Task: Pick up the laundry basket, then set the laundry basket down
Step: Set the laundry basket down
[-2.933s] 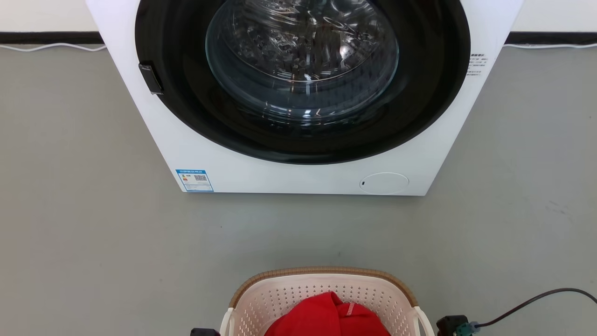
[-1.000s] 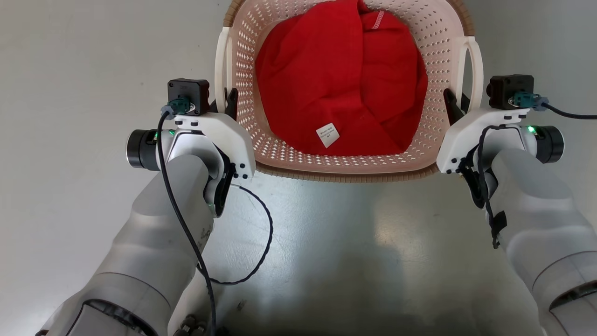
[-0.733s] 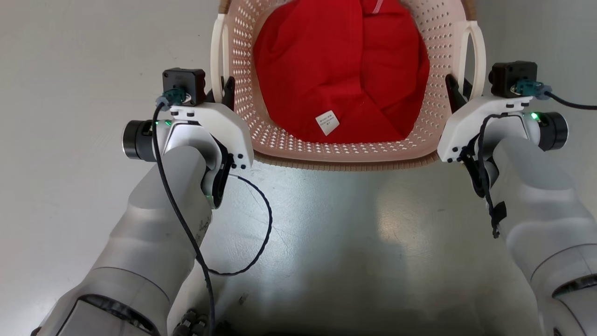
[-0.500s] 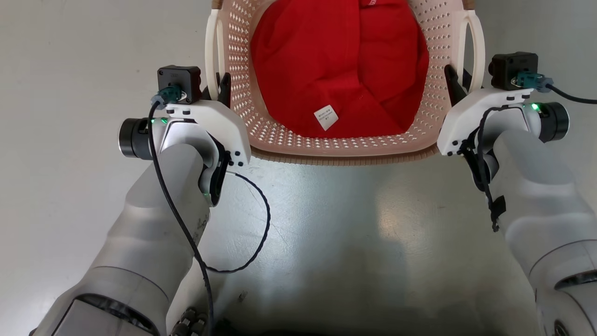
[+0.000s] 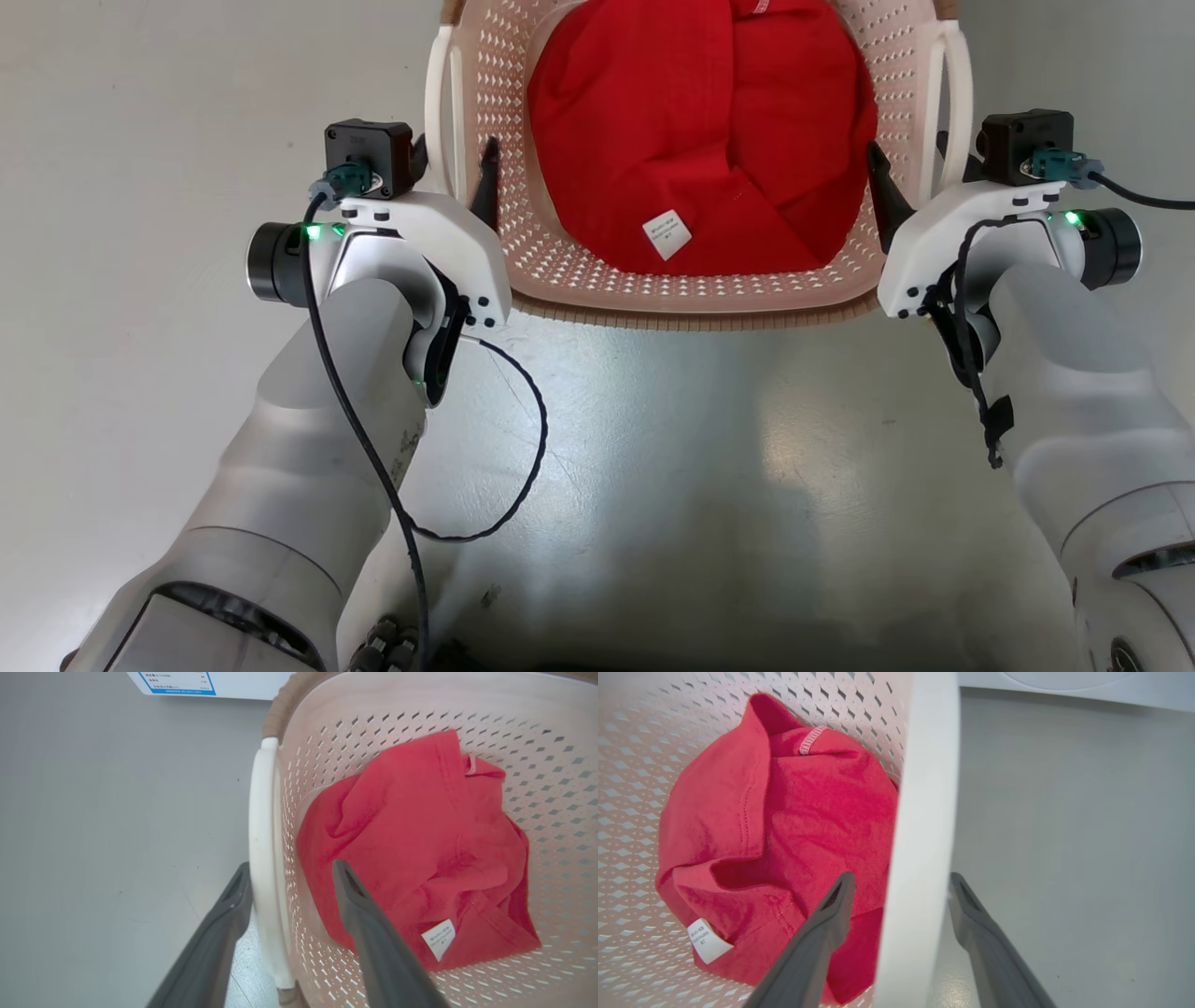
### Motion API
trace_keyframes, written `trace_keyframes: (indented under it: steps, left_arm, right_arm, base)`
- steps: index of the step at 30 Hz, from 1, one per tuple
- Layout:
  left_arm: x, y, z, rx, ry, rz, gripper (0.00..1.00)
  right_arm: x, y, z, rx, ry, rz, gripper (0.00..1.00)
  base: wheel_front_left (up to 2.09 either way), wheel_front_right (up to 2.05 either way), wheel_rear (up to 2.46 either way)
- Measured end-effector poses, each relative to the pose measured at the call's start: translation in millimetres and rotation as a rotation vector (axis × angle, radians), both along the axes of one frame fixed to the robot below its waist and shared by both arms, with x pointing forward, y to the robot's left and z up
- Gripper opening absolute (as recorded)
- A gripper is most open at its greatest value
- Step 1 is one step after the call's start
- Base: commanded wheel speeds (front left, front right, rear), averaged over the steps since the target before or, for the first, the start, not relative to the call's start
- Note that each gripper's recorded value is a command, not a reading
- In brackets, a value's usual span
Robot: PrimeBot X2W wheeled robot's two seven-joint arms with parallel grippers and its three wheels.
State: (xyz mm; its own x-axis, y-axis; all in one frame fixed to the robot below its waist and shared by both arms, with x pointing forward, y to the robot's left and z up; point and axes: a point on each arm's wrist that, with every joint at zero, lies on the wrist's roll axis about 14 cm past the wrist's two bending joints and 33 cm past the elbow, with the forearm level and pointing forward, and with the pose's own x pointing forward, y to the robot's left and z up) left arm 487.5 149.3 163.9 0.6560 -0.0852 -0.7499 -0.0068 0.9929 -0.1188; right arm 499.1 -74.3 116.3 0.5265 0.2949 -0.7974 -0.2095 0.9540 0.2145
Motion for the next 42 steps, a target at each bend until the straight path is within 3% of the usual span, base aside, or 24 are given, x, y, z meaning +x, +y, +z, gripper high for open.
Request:
trace_keyframes:
  steps: [13,27,42]
  left_arm:
    - [13.3,-0.3,25.3,0.018,-0.057,-0.011,1.00]
    - [22.3,4.5,78.2,-0.010,-0.181,0.039,1.00]
    - [10.7,24.0,172.0,-0.038,-0.448,0.120,1.00]
  right_arm:
    - [14.6,-3.1,29.3,-0.007,-0.063,0.007,1.00]
    - [32.7,-10.5,90.7,0.013,-0.194,-0.038,1.00]
    - [45.7,12.2,216.0,0.161,-0.515,-0.042,1.00]
  base:
    - [0.00,0.00,0.00]
    - [0.00,0.00,0.00]
    - [0.00,0.00,0.00]
